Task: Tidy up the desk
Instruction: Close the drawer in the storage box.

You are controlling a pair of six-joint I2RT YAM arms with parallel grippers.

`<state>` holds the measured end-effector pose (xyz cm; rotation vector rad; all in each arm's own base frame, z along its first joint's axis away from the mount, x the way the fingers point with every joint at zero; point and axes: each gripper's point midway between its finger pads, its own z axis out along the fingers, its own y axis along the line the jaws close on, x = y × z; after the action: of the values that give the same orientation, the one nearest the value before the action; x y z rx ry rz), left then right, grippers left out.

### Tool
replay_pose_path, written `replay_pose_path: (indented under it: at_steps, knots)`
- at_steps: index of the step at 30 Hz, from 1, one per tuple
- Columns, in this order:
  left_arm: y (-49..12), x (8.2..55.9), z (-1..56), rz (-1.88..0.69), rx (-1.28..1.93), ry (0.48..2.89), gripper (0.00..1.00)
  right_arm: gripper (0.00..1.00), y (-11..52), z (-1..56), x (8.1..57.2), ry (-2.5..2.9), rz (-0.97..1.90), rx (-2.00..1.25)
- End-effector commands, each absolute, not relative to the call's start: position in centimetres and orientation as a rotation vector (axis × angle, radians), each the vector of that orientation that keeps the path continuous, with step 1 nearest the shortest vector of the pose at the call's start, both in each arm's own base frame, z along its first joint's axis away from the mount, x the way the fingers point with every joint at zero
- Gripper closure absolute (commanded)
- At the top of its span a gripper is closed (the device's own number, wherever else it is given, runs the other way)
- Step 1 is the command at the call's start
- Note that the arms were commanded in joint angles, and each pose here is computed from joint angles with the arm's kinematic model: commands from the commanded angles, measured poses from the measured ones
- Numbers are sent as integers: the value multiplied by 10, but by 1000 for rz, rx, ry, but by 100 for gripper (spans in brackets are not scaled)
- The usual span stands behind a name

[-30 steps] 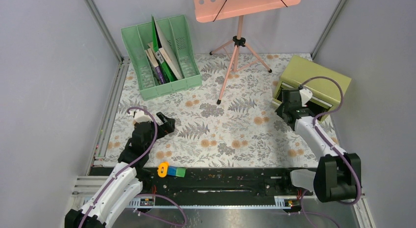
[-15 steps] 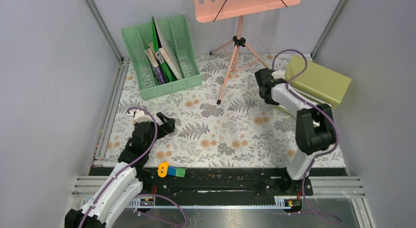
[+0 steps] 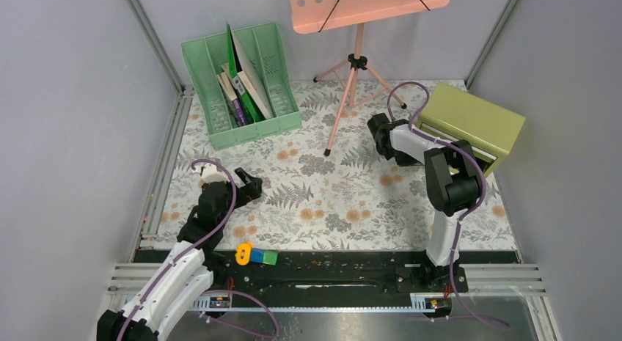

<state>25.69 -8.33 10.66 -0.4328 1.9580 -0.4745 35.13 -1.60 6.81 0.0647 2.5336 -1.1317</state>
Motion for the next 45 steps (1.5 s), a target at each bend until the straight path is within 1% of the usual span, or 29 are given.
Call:
replay_pose_path:
  at_steps: [1, 7, 13, 27, 33, 38, 45]
  knots:
    - [-87, 265, 125, -508, -415, 1896, 1, 100, -25, 85, 360, 2442, -1252, 41]
    - [-86, 265, 124, -507, -414, 1897, 1, 100, -37, 93, 374, 2328, -1487, 9]
    - [-86, 265, 125, -507, -418, 1893, 1, 100, -40, 91, 382, 2299, -1525, -23]
    - [-85, 265, 125, -508, -417, 1892, 1, 100, -73, 99, 399, 2304, -1570, 63]
    - [-86, 265, 124, -509, -412, 1899, 1, 100, -76, 99, 409, 2292, -1610, 27]
    - [-86, 265, 124, -510, -415, 1897, 1, 100, -70, 109, 405, 2271, -1539, 81]
    - [-86, 265, 124, -511, -415, 1897, 1, 100, -34, 154, 389, 2158, -1363, 104]
